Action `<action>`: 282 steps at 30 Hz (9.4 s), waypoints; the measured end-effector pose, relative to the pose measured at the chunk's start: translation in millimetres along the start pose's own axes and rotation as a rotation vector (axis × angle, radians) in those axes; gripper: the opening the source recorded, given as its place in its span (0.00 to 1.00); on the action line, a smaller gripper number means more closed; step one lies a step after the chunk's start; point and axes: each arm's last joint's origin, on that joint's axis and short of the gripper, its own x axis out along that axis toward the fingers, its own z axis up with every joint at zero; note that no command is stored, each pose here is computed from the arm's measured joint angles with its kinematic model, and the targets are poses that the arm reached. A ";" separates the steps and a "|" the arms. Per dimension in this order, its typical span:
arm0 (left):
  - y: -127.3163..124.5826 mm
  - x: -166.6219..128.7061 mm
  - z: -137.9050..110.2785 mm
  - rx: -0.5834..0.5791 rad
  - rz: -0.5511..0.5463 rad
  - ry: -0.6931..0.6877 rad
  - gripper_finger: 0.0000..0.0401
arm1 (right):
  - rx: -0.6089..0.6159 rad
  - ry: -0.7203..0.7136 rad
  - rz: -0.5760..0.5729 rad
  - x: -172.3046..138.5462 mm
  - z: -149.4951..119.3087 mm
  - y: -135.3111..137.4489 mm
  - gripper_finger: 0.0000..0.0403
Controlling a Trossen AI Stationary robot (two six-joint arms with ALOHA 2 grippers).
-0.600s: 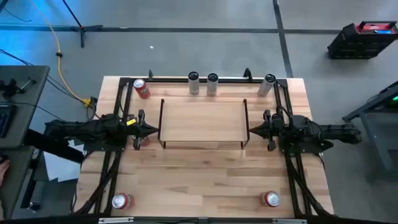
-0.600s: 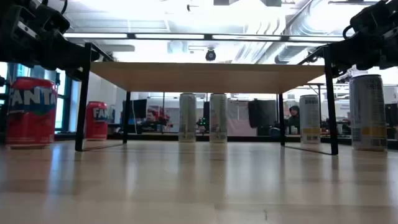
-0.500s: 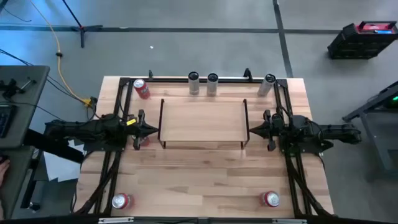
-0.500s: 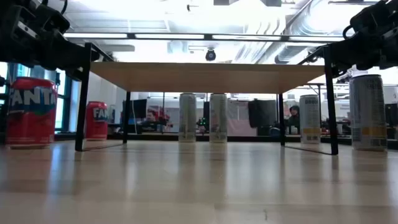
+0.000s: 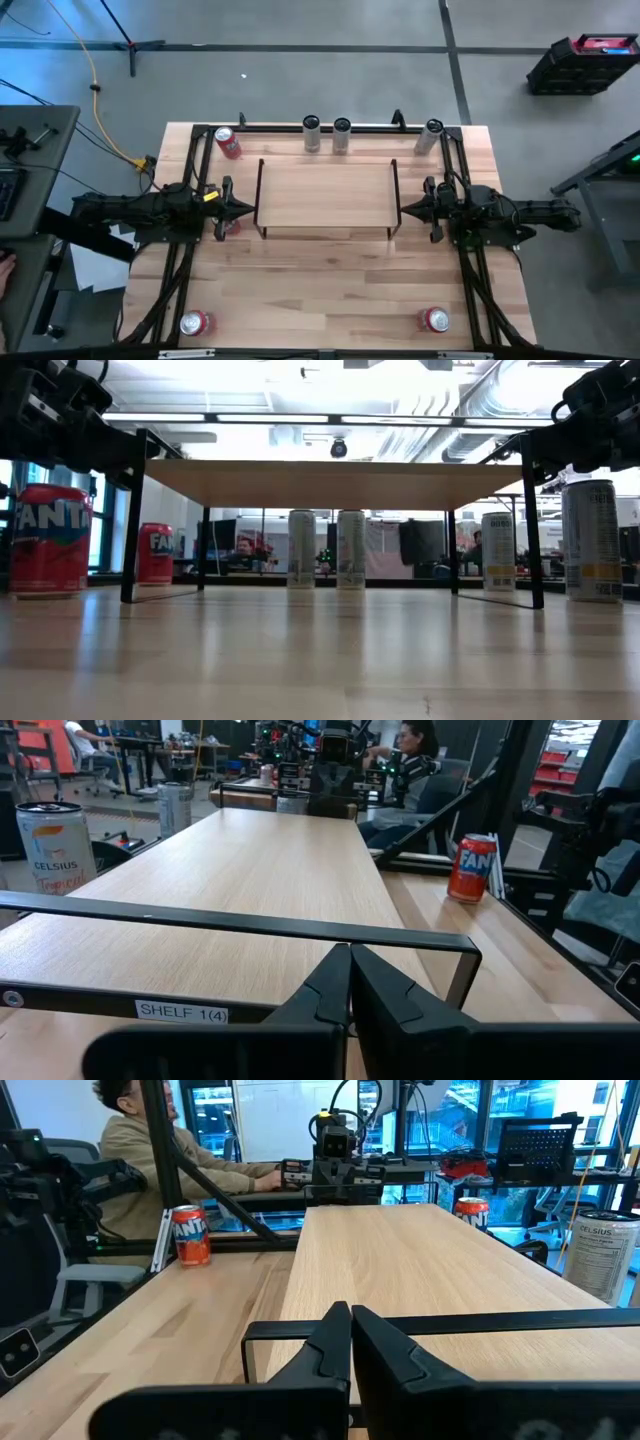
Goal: Place canned beverage on shelf
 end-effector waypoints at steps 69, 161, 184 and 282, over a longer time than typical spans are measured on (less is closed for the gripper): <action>0.0 0.0 -0.1 0.000 0.000 0.000 0.01 | 0.000 0.000 0.000 0.0 0.1 0.0 0.00; 48.1 14.8 86.5 -0.167 0.991 0.342 0.00 | 0.000 0.000 0.000 0.0 0.1 0.0 0.00; 142.6 -2.5 96.5 -0.439 1.126 0.467 0.00 | 0.000 0.000 0.000 0.0 0.1 0.0 0.00; 164.3 49.6 101.5 -0.809 1.629 0.472 0.63 | 0.000 0.000 0.000 0.0 0.0 0.0 0.00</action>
